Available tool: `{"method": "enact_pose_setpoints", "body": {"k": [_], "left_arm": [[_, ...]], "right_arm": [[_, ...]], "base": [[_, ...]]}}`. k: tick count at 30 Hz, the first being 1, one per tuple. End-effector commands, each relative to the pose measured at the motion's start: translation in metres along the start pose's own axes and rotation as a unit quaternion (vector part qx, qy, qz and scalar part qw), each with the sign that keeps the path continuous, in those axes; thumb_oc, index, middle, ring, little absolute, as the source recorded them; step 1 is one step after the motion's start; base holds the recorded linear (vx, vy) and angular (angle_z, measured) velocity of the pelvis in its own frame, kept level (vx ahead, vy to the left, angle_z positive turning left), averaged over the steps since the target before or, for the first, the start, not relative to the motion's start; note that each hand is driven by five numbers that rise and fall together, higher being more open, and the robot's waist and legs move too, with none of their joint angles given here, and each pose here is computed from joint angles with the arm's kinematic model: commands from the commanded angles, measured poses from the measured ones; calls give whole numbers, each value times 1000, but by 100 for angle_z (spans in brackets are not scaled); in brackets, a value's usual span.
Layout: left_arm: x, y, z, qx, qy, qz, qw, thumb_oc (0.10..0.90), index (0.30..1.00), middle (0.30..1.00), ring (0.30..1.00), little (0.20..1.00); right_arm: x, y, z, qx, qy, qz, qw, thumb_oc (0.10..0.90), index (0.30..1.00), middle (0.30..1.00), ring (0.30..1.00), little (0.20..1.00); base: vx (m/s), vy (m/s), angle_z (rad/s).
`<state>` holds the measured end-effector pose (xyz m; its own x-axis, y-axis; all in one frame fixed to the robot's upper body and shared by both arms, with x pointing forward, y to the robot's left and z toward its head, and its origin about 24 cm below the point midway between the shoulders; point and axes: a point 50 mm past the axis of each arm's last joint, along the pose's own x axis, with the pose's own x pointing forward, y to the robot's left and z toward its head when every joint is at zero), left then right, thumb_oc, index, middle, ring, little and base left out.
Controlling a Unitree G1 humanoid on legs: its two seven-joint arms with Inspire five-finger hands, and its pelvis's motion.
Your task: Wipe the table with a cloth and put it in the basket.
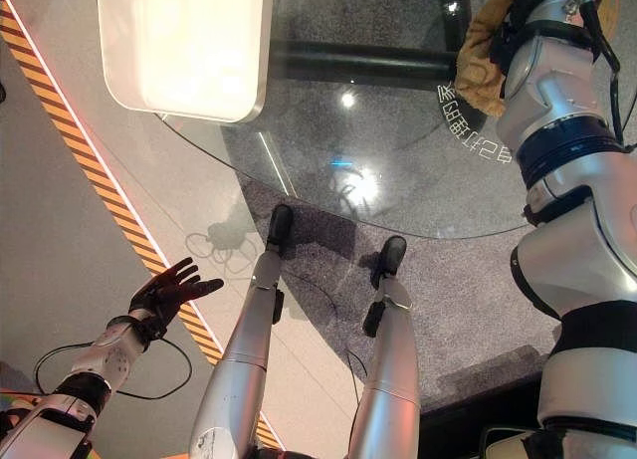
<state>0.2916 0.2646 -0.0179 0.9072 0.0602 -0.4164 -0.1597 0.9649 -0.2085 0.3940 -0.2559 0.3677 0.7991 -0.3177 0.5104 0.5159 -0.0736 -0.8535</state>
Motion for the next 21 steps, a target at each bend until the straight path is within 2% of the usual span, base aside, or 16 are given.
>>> {"method": "enact_pose_setpoints", "body": {"k": [1, 21], "left_arm": [[-8, 9, -20, -2, 21, 18, 1000, 800, 900, 900, 900, 900], [-11, 4, -28, 6, 22, 8, 1000, 800, 900, 900, 900, 900]], "right_arm": [[-9, -46, 78, 71, -140, -93, 983, 100, 300, 300, 300, 200], [-42, -44, 149, 44, -264, -91, 959, 100, 300, 300, 300, 200]], "base": [[0, 0, 0], [0, 0, 0]]}}
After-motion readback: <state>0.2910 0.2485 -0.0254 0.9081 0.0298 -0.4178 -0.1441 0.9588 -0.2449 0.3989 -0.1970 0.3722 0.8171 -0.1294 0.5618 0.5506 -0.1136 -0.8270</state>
